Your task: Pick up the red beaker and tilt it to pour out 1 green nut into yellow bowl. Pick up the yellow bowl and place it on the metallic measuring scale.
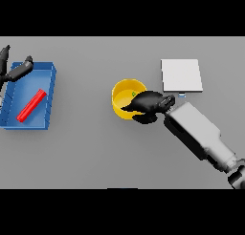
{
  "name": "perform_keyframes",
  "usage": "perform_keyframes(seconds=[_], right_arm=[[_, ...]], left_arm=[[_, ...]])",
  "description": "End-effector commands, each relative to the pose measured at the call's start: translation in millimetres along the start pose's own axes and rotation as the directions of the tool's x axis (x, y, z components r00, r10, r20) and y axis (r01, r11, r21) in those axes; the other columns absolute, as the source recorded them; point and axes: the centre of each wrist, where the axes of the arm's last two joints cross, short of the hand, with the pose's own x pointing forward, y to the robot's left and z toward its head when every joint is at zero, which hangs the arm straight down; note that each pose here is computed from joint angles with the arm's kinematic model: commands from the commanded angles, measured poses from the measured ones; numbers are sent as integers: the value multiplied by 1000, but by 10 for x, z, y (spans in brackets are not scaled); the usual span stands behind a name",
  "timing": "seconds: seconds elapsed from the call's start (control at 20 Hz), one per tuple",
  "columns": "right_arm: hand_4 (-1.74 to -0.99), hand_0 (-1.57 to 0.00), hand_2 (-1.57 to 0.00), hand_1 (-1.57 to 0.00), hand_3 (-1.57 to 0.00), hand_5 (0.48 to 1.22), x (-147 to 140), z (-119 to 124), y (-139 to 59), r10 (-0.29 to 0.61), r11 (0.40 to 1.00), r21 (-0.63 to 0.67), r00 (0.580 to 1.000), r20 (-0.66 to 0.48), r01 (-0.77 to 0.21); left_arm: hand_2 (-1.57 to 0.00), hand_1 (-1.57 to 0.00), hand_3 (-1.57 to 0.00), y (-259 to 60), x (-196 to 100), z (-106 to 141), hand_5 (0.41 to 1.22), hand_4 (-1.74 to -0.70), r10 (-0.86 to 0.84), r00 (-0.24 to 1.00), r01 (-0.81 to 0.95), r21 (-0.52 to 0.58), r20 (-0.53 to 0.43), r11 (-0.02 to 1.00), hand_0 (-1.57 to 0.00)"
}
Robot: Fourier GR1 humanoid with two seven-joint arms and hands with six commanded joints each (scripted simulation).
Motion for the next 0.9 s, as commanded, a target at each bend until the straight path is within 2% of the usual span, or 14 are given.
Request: perform_keyframes(seconds=[0.0,0.05,0.15,0.25,0.4,0.5,0.65,0.85], right_arm=[[-1628,-1223,-1183,-1200,-932,1137,-17,14,-14,-2,1000,10,1000,-5,2],[-1649,-1292,-1261,-1274,-1019,1154,-29,26,-13,-6,1000,20,1000,2,6],[-1682,-1393,-1314,-1381,-1142,1178,-19,37,-12,-5,1000,13,1000,-2,5],[-1703,-1457,-1387,-1449,-1170,1193,-5,53,-39,-3,1000,2,1000,-14,3],[-1722,-1513,-1453,-1509,-1192,1207,-12,92,-96,-1,1000,-16,1000,-26,1],[-1729,-1534,-1490,-1531,-1192,1212,-19,210,-162,-7,1000,-26,1000,-12,7],[-1731,-1552,-1506,-1551,-1377,1216,7,422,-358,7,999,-42,1000,-24,-8],[-1724,-1563,-1544,-1563,-1308,1219,8,616,-592,35,995,-86,996,-88,-43]], left_arm=[[1,1,1,-2,-1,3,727,-799,-7,1000,7,-2,-6,1000,1],[1,1,1,26,-19,0,727,-799,-6,1000,6,4,-9,1000,1],[1,1,1,27,-24,11,725,-802,0,1000,0,0,-13,1000,1],[1,1,1,36,-20,35,726,-804,1,1000,-1,-5,-12,1000,1],[1,1,1,15,-54,18,725,-803,-8,1000,8,2,-11,1000,1],[1,1,1,41,-71,11,724,-801,-7,1000,7,1,-9,1000,1],[1,1,1,15,-36,46,721,-798,-9,1000,9,0,-1,1000,1],[1,1,1,71,-5,40,722,-800,-13,1000,13,11,-4,1000,1]])
